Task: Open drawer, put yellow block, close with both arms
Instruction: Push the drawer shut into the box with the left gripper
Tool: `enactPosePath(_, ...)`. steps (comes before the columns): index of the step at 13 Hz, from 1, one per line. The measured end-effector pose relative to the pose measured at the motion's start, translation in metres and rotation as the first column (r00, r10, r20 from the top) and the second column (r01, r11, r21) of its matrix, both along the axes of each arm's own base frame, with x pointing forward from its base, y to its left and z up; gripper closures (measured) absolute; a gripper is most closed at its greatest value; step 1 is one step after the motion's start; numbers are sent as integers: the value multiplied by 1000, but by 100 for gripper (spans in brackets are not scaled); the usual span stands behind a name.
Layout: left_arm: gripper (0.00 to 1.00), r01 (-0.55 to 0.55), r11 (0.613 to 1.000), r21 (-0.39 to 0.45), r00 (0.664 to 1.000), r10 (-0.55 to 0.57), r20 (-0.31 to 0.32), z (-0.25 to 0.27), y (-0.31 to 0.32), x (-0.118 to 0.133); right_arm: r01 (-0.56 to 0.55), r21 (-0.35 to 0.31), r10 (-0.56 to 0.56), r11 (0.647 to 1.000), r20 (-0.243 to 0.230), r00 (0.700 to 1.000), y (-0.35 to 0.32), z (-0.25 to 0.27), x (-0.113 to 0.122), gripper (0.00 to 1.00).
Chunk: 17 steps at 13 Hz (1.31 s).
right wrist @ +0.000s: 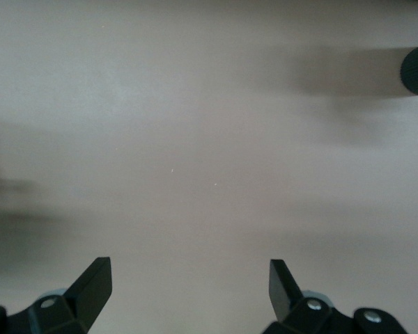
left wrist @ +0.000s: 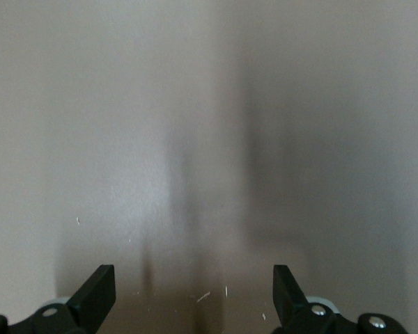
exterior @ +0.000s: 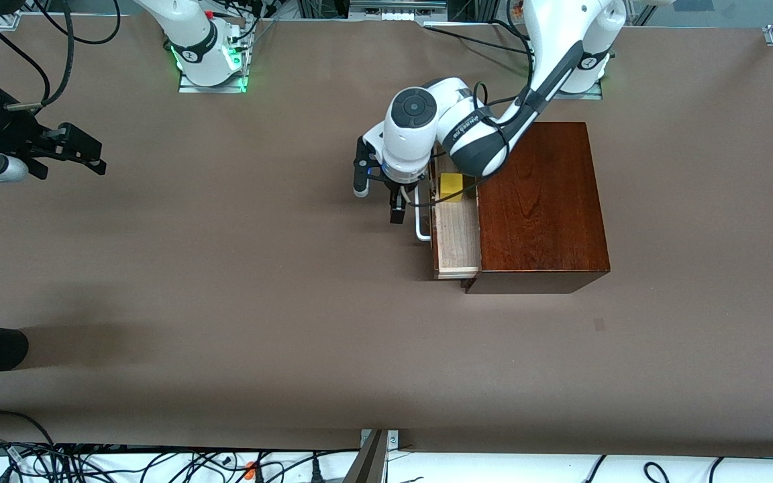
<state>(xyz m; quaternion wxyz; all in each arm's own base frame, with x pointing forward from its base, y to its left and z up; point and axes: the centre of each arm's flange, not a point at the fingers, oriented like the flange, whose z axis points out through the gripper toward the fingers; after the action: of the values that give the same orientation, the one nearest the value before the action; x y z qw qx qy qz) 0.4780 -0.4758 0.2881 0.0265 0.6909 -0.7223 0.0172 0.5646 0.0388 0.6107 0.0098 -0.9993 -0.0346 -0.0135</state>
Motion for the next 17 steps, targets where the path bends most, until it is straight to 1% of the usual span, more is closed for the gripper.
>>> enactPosePath(3,0,10,998,63,999,-7,-47,-4,13,1,0,-23,1,1000,17,1000,-2,7,1,0)
enactPosePath(6,0,9,995,101,997,-2,-73,-2,18,2,-8,-25,8,1000,3,1000,2,-2,6,0)
enactPosePath(9,0,0,984,177,995,17,-95,1,40,11,-25,-24,25,999,10,1000,12,-4,8,0)
enactPosePath(12,0,-20,980,198,995,40,-97,11,57,21,-36,-24,37,999,13,999,19,-3,8,0)
enactPosePath(17,0,-8,979,204,994,29,-101,22,82,38,-37,-23,37,999,22,999,19,-3,9,0)
